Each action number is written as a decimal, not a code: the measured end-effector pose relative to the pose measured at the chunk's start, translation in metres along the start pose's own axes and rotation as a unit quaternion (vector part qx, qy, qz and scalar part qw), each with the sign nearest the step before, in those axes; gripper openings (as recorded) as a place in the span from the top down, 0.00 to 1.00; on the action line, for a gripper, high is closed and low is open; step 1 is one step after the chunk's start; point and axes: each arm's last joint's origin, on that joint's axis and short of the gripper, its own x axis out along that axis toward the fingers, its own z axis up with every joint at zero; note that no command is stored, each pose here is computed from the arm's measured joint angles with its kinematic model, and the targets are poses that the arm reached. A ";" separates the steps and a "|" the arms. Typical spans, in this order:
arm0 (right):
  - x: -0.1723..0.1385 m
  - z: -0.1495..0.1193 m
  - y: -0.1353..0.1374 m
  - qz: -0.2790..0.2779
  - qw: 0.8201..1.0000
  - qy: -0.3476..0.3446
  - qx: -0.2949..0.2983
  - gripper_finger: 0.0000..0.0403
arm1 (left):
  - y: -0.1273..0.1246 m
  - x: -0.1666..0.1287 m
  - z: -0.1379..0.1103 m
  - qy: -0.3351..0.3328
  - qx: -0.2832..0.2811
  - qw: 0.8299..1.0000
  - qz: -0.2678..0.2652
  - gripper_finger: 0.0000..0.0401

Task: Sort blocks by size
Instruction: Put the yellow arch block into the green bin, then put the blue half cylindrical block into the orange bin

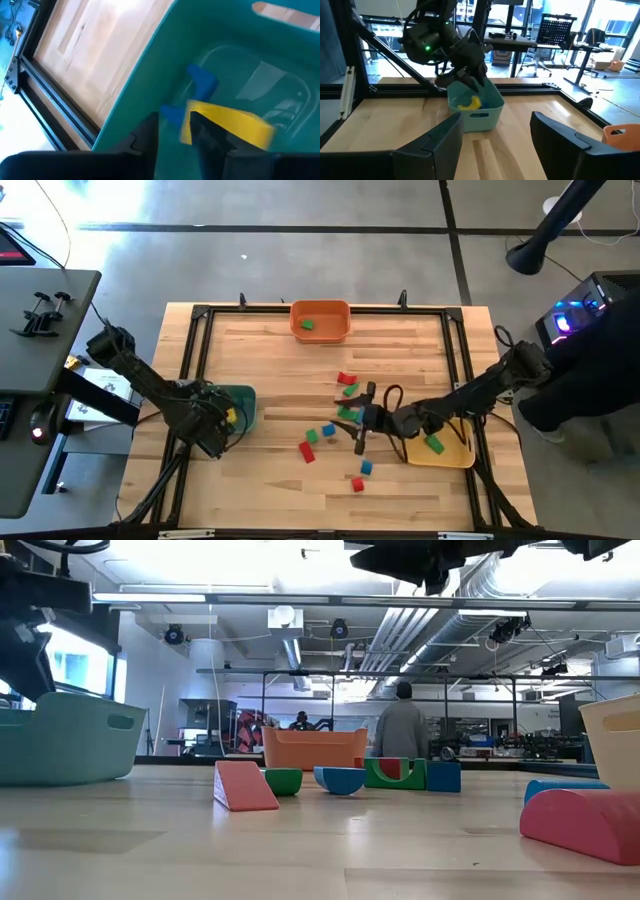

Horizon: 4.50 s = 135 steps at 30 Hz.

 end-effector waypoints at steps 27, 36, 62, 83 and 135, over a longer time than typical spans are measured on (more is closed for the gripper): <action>-0.024 0.004 -0.065 -0.041 0.981 0.183 -0.057 0.45 | -0.019 -0.014 0.121 -0.277 0.025 0.945 -0.170 0.66; -0.004 -0.001 -0.125 -0.032 0.974 0.209 -0.085 0.45 | 0.034 0.027 0.183 -0.404 0.043 0.892 -0.198 0.67; 0.013 -0.021 -0.244 -0.022 0.978 0.170 -0.116 0.45 | 0.117 0.077 0.218 -0.459 -0.061 0.884 -0.071 0.67; 0.019 -0.036 -0.092 0.193 0.952 0.238 0.007 0.45 | -0.042 0.023 0.158 -0.354 0.072 0.892 -0.270 0.67; 0.071 -0.133 -0.048 0.258 0.920 0.295 -0.008 0.67 | -0.137 0.060 0.120 -0.332 -0.082 0.914 -0.217 0.67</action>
